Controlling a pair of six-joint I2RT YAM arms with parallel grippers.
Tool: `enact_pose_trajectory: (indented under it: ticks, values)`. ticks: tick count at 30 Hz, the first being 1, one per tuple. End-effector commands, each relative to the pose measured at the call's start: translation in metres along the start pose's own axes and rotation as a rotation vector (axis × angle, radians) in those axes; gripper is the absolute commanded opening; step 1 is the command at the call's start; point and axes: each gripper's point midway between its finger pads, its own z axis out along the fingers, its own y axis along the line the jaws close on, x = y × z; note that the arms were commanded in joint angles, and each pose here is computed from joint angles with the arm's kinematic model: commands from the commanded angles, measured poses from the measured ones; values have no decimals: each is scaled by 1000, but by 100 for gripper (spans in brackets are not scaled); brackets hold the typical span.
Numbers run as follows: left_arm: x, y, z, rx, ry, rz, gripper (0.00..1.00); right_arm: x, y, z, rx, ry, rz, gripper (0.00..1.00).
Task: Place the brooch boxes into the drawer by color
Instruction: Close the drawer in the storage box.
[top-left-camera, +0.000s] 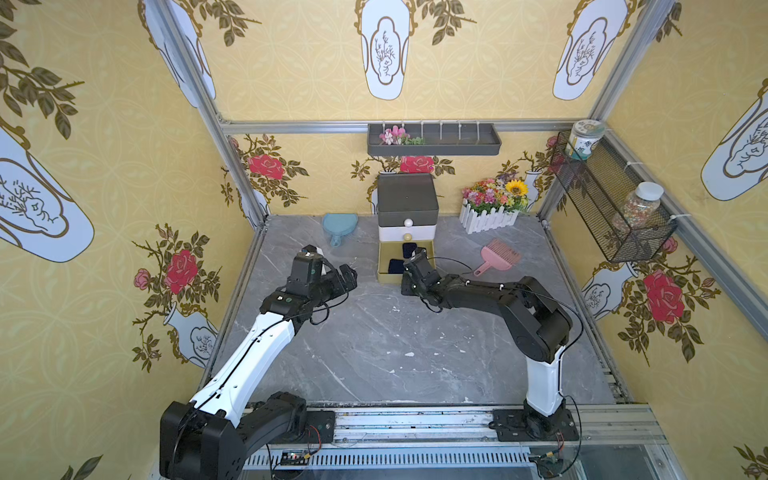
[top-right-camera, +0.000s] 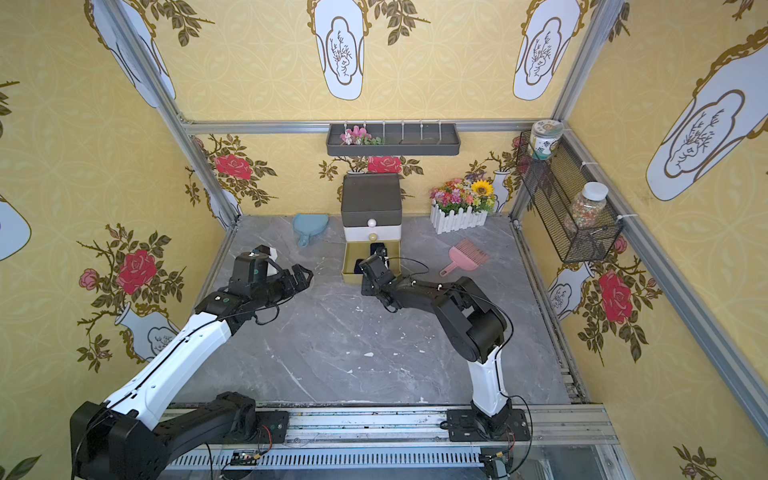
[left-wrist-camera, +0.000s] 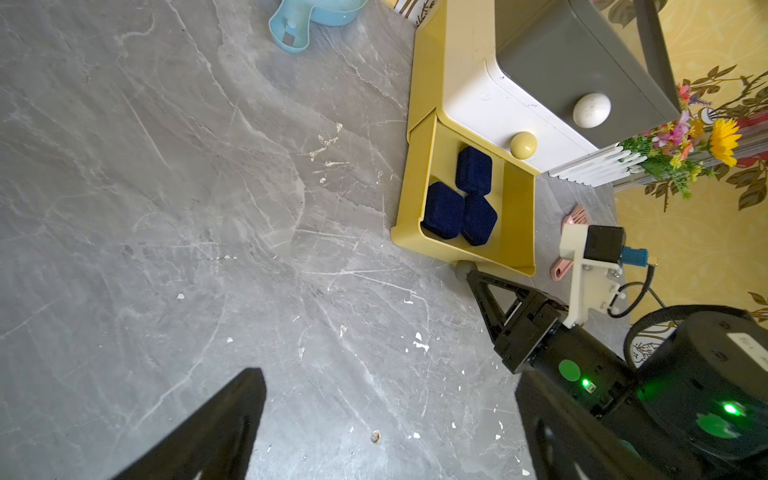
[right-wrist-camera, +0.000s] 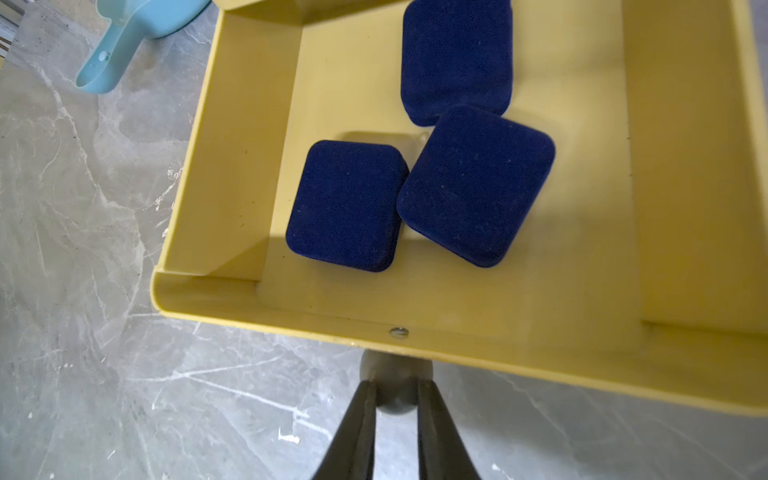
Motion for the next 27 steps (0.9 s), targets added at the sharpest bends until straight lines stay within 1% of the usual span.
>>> enact_pose_trajectory:
  ticks: [1, 8, 14, 17, 24, 26, 27]
  values:
    - [-3, 1, 2, -9, -6, 17, 100, 1, -11, 6, 44, 7, -19, 21]
    - [-4, 3, 6, -23, 0, 25, 100, -18, -16, 18, 48, -16, -5, 22]
    - [-5, 4, 10, -31, 4, 28, 100, -38, -19, 19, 50, -49, -8, 29]
    - [-5, 4, 11, -33, 5, 28, 100, -44, -18, 13, 48, -65, -21, 36]
    - [-6, 2, 10, -21, 6, 20, 100, -43, -22, -16, 11, -94, -16, 47]
    - [-6, 1, 9, -19, 3, 21, 100, -39, -26, -24, -7, -97, 4, 47]
    - [-7, 1, 9, -19, 1, 18, 100, -37, -29, -27, -26, -101, 17, 44]
